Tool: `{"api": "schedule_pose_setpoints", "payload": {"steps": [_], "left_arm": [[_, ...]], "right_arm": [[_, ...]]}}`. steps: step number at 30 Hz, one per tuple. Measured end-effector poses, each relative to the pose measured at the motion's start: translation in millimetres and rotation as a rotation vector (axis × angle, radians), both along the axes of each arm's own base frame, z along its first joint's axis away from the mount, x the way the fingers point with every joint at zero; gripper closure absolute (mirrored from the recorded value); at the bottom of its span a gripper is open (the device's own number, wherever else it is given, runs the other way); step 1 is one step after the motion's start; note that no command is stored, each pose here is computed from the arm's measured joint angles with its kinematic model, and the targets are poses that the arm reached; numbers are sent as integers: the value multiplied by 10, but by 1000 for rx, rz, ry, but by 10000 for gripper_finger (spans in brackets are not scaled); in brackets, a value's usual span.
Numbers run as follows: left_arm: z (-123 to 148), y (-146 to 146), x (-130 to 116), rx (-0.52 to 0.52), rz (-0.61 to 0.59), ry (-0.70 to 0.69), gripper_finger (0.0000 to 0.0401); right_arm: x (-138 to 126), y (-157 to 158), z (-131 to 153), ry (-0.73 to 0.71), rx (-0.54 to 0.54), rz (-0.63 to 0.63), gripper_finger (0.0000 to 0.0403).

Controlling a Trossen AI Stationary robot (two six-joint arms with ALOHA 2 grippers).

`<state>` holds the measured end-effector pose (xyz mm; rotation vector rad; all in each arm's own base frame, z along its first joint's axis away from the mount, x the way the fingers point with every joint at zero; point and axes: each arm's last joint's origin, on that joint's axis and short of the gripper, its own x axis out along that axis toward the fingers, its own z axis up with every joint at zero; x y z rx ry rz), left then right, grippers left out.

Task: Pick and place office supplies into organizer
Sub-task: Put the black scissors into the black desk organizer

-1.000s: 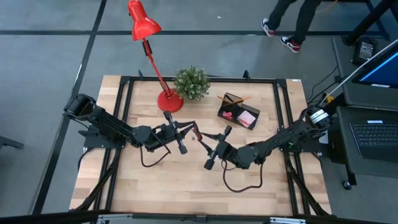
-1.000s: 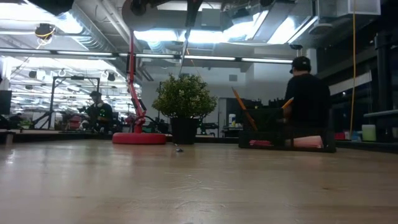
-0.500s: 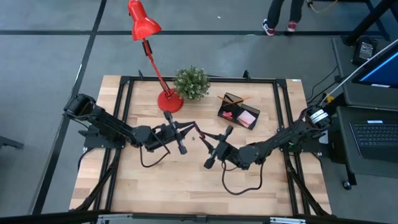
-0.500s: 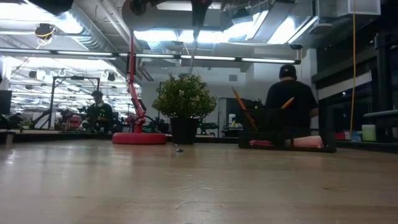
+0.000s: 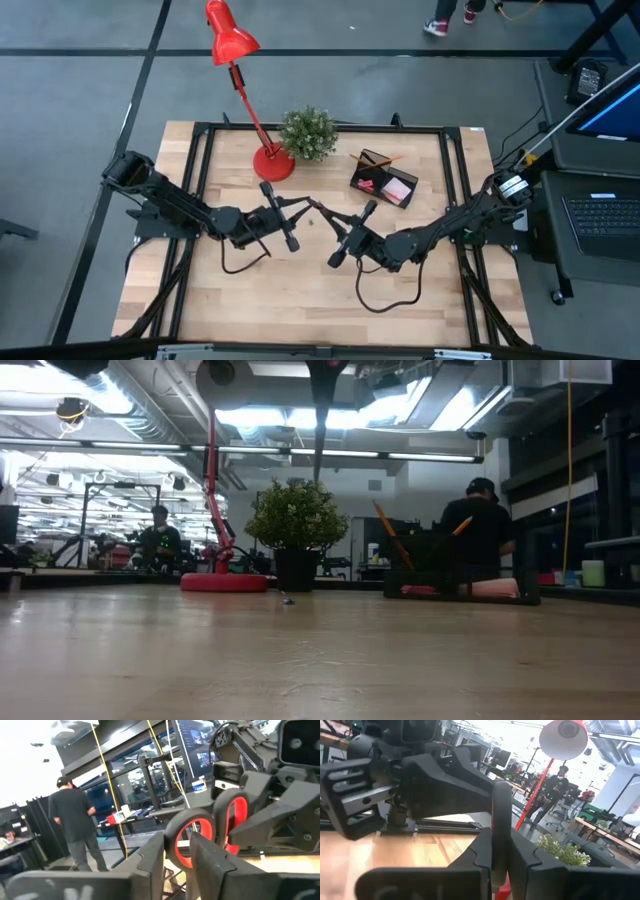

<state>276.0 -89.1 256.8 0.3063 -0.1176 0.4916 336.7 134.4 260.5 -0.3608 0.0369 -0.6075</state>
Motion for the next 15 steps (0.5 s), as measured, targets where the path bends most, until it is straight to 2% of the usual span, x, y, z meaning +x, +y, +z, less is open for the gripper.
{"api": "schedule_pose_setpoints", "payload": {"steps": [6,8,11,15], "left_arm": [[73,-51,-71,50,-6,21,270],[121,-71,-120,68,25,28,259],[195,-85,-205,86,107,51,250],[228,-124,-277,99,115,76,251]], "right_arm": [[-16,25,12,-23,29,6,374],[-30,56,13,-32,42,14,374],[-58,103,18,-36,48,5,374],[-78,106,18,-21,40,-55,374]]}}
